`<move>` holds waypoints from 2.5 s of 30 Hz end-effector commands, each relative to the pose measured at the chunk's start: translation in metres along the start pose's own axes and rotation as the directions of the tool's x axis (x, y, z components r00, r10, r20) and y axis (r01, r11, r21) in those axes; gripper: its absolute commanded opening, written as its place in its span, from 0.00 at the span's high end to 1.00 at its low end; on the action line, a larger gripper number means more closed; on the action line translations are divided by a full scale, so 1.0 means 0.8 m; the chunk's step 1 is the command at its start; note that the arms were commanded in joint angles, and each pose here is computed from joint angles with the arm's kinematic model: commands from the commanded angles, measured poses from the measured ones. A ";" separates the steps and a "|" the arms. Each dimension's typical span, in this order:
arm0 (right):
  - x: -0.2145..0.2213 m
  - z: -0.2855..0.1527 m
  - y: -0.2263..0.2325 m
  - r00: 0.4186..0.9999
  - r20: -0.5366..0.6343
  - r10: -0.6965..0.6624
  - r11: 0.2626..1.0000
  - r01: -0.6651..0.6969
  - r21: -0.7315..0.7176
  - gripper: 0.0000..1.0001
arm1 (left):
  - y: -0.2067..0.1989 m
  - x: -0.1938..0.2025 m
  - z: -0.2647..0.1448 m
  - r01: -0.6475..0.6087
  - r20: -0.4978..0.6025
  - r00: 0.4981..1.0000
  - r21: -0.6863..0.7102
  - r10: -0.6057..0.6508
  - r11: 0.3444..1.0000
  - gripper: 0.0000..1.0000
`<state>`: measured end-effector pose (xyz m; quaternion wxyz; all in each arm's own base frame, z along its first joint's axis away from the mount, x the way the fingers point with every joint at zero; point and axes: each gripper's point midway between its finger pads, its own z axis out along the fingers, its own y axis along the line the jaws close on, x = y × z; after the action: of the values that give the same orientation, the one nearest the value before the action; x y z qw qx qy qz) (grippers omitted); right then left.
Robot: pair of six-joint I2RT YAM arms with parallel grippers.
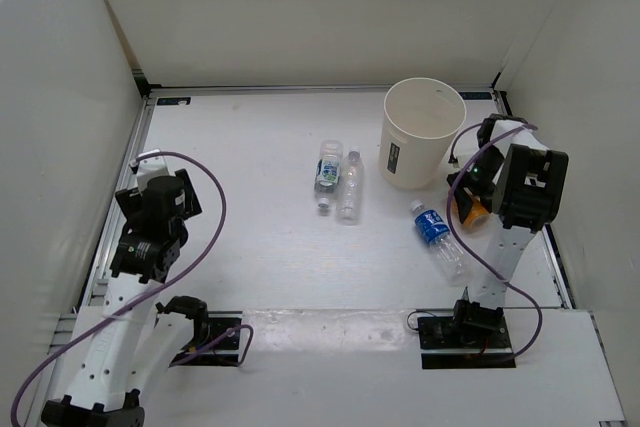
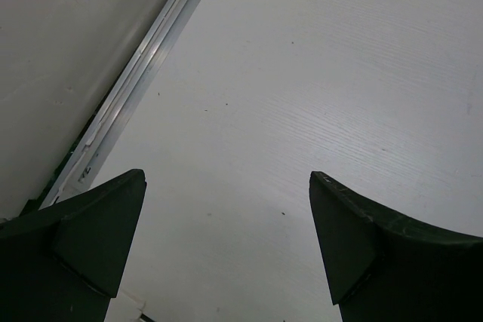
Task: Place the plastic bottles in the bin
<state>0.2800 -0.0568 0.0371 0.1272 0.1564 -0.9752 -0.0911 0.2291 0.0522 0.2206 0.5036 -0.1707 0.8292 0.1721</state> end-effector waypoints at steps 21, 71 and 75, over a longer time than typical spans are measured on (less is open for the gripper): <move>0.065 -0.169 0.000 0.863 0.448 0.232 0.971 -0.229 -0.062 1.00 | -0.015 -0.027 0.018 0.012 0.039 0.999 -0.013 -0.011 1.000 0.00; -0.186 -0.318 0.201 0.536 0.727 -0.429 0.899 0.174 0.402 0.58 | -0.040 -0.012 0.011 0.031 -0.060 0.998 0.092 -0.026 0.995 0.00; -0.186 -0.312 0.202 0.550 0.715 -0.433 0.895 0.169 0.412 0.39 | -0.041 -0.015 0.014 0.009 -0.060 0.998 0.089 -0.004 0.996 0.00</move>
<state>0.4400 0.1120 0.2605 -0.3348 0.2888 -0.8961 -0.0400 0.2496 0.0281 0.1992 0.4568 -0.1507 0.8671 0.1296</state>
